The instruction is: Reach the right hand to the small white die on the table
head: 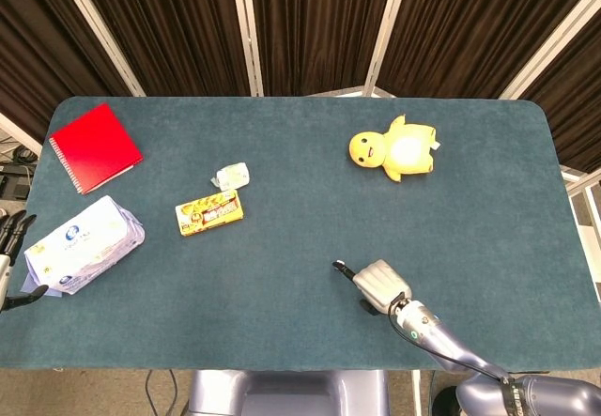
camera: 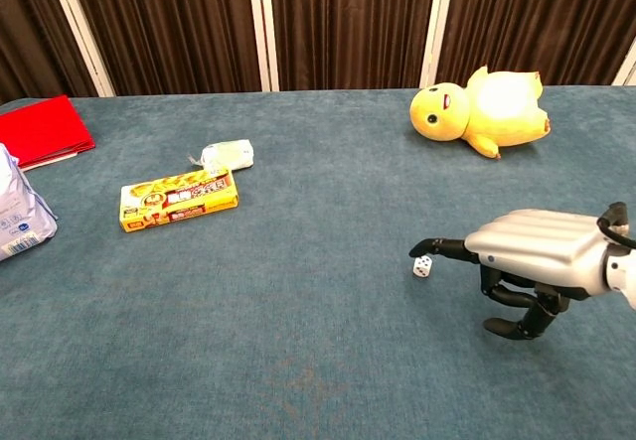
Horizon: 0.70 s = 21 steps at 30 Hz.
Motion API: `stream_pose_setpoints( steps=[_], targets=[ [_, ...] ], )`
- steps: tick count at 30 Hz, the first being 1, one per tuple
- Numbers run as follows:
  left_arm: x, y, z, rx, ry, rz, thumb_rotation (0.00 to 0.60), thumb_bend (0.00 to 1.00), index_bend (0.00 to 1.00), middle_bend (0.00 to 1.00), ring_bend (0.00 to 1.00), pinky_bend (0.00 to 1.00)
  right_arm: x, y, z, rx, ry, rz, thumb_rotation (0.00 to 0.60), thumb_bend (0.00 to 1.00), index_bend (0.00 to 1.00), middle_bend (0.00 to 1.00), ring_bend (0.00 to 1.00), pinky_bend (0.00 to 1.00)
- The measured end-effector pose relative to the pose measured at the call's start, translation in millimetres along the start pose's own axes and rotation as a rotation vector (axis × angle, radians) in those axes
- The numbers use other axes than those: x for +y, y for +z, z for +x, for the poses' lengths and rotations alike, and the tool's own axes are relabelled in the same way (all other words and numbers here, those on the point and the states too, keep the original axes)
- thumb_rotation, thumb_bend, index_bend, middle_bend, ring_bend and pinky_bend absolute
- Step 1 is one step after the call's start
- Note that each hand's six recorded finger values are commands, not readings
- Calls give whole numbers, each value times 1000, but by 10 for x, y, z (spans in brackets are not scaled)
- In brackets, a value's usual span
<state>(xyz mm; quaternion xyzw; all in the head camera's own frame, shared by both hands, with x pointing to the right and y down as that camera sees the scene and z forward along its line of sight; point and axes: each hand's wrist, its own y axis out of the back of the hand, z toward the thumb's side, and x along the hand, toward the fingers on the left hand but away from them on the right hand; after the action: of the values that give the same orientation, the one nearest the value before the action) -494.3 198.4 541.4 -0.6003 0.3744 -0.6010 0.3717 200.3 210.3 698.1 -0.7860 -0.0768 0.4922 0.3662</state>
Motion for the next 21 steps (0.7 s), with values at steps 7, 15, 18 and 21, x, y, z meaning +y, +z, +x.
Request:
stream_pose_setpoints(
  steps=[7, 15, 18, 21],
  targets=[
    [-13, -4, 9, 0, -5, 2, 600, 0, 0, 0, 0, 0, -31, -7, -6, -7, 10, 1, 600, 426, 0, 879, 911, 1000],
    [-30, 12, 11, -8, -14, -5, 600, 0, 0, 0, 0, 0, -75, -14, 11, -7, 27, -1, 600, 427, 0, 878, 911, 1000],
    [-36, 25, 10, -12, -16, -4, 600, 0, 0, 0, 0, 0, -91, 3, 17, 1, 36, 1, 600, 427, 0, 879, 911, 1000],
    [-36, 24, 10, -11, -16, -3, 600, 0, 0, 0, 0, 0, -100, 15, 24, 6, 44, -2, 600, 429, 0, 879, 911, 1000]
  ],
)
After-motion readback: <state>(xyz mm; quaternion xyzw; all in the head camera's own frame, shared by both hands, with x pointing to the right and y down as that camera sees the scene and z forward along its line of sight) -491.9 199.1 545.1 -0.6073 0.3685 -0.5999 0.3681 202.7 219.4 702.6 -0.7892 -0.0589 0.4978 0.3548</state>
